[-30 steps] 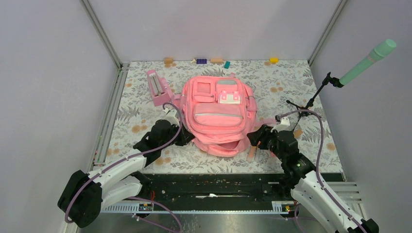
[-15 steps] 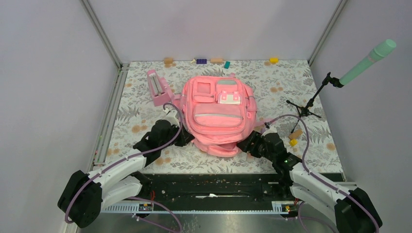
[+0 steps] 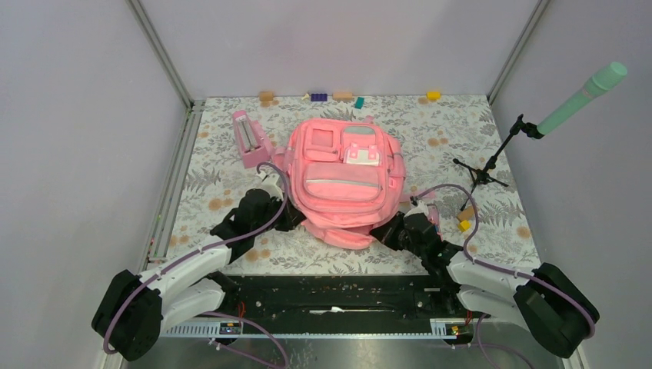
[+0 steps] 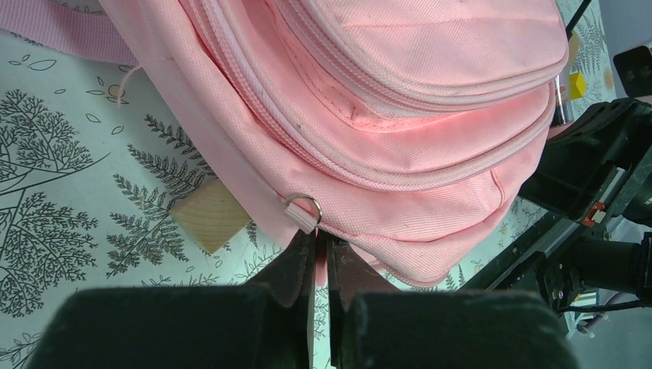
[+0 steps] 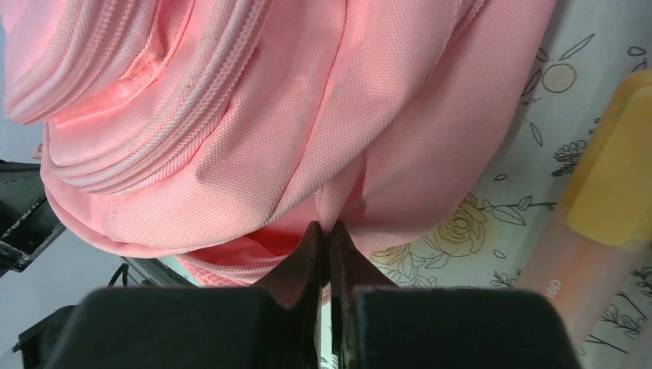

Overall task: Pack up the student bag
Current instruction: Zip the student bag at the center of the board.

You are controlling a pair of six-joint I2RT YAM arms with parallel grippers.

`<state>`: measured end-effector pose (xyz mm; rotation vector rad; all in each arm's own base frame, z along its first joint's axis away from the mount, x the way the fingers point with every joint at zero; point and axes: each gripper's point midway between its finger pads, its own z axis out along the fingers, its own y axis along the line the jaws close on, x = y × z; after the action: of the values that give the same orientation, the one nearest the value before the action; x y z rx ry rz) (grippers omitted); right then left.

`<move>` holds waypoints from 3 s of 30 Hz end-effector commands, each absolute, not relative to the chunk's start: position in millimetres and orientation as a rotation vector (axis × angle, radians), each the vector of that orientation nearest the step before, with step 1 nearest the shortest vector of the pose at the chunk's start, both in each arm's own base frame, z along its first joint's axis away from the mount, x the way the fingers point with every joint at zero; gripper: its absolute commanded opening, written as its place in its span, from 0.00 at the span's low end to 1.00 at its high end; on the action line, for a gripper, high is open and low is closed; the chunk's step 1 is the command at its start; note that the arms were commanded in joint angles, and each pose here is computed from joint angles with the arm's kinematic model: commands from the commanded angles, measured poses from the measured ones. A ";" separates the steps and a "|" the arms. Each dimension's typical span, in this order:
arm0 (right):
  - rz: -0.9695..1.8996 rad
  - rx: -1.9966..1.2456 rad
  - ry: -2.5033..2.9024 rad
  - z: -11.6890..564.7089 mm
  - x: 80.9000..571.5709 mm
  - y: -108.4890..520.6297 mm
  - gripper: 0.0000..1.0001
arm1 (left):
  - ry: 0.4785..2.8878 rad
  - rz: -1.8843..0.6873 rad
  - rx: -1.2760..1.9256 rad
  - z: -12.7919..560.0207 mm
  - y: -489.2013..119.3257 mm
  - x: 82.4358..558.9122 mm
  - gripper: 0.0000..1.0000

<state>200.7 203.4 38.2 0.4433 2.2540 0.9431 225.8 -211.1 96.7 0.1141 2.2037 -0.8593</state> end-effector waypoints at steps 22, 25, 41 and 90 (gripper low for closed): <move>0.949 0.489 2.093 61.7 218.3 219.3 0.00 | 2.200 -0.891 0.002 113.7 -214.9 204.0 0.00; 0.943 0.487 2.091 61.8 218.5 219.0 0.00 | 2.212 -0.914 0.009 113.3 -219.4 199.2 0.00; 0.887 0.527 2.008 75.8 228.9 208.2 0.00 | 2.272 -0.958 0.064 117.8 -231.6 175.7 0.00; 0.803 0.518 1.897 86.5 231.5 221.6 0.00 | 2.211 -1.140 0.098 147.3 -358.4 161.2 0.00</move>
<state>214.0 205.3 44.4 0.4834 2.0410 0.7182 149.3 -315.7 90.9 0.1261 2.3787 -0.9307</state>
